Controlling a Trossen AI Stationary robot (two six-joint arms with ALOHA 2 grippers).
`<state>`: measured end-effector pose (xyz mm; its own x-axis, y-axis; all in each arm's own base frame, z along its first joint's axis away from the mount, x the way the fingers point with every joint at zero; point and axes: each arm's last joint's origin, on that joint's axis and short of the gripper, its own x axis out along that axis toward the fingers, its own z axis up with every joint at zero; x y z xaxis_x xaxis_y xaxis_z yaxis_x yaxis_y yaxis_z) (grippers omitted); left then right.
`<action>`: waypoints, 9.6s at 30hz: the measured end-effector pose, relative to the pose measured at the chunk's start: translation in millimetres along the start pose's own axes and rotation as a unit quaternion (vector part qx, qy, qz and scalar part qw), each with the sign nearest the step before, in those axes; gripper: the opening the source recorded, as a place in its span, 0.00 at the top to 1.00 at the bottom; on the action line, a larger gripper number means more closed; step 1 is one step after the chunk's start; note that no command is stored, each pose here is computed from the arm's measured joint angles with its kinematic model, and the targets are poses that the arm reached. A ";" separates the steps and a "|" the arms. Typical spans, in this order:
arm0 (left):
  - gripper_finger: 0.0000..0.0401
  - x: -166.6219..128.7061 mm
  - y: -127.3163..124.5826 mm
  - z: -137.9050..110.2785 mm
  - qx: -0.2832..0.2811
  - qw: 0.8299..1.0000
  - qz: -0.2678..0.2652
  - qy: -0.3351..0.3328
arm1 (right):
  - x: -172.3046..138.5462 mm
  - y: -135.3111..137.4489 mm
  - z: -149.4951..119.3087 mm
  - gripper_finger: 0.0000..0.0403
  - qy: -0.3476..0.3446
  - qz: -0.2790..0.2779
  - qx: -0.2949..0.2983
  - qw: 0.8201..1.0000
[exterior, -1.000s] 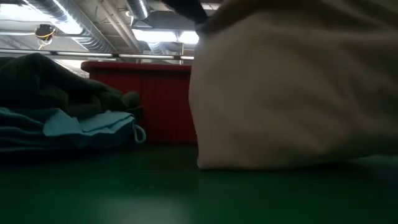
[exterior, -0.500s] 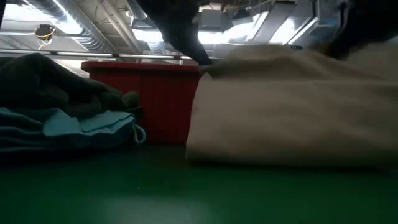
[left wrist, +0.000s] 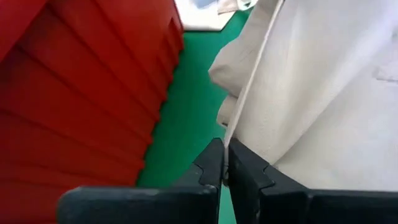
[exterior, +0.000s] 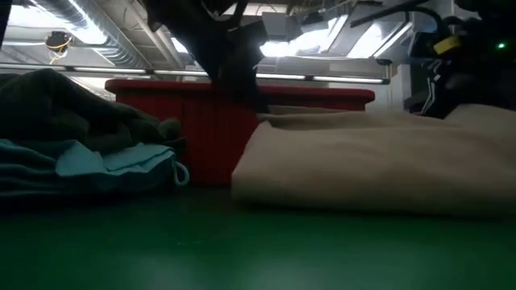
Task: Fold Laundry from Bin
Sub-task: Fold the brown shorts from the red laundry bin
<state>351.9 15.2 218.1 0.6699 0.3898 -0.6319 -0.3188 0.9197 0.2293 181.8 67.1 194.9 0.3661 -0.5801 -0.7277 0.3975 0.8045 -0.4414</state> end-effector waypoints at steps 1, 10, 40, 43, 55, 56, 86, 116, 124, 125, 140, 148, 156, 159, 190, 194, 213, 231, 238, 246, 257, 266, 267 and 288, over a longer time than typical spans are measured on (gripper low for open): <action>0.96 0.6 1.3 -0.4 -0.001 1.000 0.003 0.002 | 1.1 -0.9 0.7 0.96 0.002 -0.002 0.002 1.000; 0.84 2.7 7.9 0.4 -0.012 1.000 0.025 -0.001 | 9.9 -8.9 4.4 0.96 0.030 -0.009 0.022 0.999; 0.58 -8.3 -23.0 -0.2 0.016 0.996 -0.084 -0.008 | -6.4 -30.7 45.8 0.55 0.089 0.062 0.073 0.991; 0.58 -7.3 -28.9 -1.0 0.019 0.996 -0.089 -0.011 | -7.9 -28.2 54.2 0.55 0.057 0.076 0.096 0.991; 0.58 41.2 -55.2 -30.7 0.055 0.997 -0.049 0.026 | 27.4 -11.3 28.4 0.55 0.044 0.023 0.104 0.993; 0.58 44.5 -54.9 -33.2 0.056 0.997 -0.047 0.032 | 31.2 -11.4 22.3 0.55 0.050 0.013 0.111 0.993; 0.59 26.0 -58.8 -28.8 0.091 0.994 -0.050 0.044 | 14.1 -35.4 43.7 0.55 0.165 0.062 0.174 0.969; 0.82 24.5 -114.2 -35.3 0.065 0.991 -0.111 -0.025 | -26.5 71.0 6.1 0.55 0.147 0.137 -0.040 0.979; 0.84 46.2 -122.5 -56.5 0.082 0.991 -0.110 0.012 | -22.6 76.1 1.6 0.55 0.189 0.144 -0.042 0.970; 0.84 47.8 -123.1 -58.1 0.083 0.990 -0.109 0.015 | -22.7 75.4 0.9 0.55 0.196 0.142 -0.040 0.970; 0.84 50.3 -124.3 -61.5 0.085 0.989 -0.115 0.023 | -24.5 72.1 -5.5 0.55 0.266 0.145 -0.033 0.953; 0.84 50.4 -124.4 -61.5 0.084 0.989 -0.117 0.024 | -25.6 67.1 -9.1 0.55 0.294 0.127 -0.042 0.946; 0.84 46.7 -125.4 -60.4 0.087 0.989 -0.119 0.023 | -38.9 66.1 10.6 0.55 0.236 0.115 -0.040 0.964; 0.84 39.4 -124.4 -55.4 0.085 0.989 -0.122 0.015 | -47.1 63.6 20.9 0.55 0.211 0.105 -0.039 0.971; 0.84 -83.7 -142.3 -15.0 0.103 0.959 -0.249 -0.092 | -6.8 89.0 14.0 0.55 0.058 0.156 0.067 0.984; 0.84 -90.9 -148.1 -17.1 0.109 0.955 -0.259 -0.096 | 4.2 97.2 4.6 0.55 0.047 0.204 0.097 0.973; 0.84 -100.7 -158.3 -24.5 0.128 0.950 -0.272 -0.090 | -9.6 117.5 38.1 0.55 -0.091 0.358 0.298 0.880; 0.84 -99.3 -156.0 -22.6 0.090 0.962 -0.241 -0.092 | -61.3 62.2 58.2 0.55 0.020 0.169 0.025 0.985; 0.84 -80.9 -162.6 -30.4 0.071 0.973 -0.206 -0.075 | -39.8 48.3 23.4 0.55 0.107 0.054 0.010 0.993; 0.84 -34.2 -171.4 -50.5 0.080 0.981 -0.172 -0.037 | -7.5 49.5 -14.9 0.55 0.140 0.029 0.014 0.990; 0.84 15.4 -154.0 -69.5 0.077 0.990 -0.114 0.032 | 8.1 68.0 -30.4 0.55 0.199 0.151 0.089 0.964; 0.84 24.6 -129.4 -73.2 0.092 0.991 -0.045 0.083 | 5.6 93.7 -10.9 0.55 0.138 0.276 0.159 0.938; 0.84 25.6 -125.9 -73.7 0.094 0.991 -0.037 0.091 | 6.1 96.9 -9.2 0.55 0.134 0.288 0.164 0.934; 0.84 -40.5 -88.3 -33.6 0.073 0.995 -0.033 0.060 | -41.5 117.8 58.7 0.55 0.072 0.395 0.143 0.905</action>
<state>330.4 -83.4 198.5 0.5989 0.3272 -0.7310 -0.1696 0.9439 0.2835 262.8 178.5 203.9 0.5262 0.2002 -0.8265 0.2692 0.8827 0.3852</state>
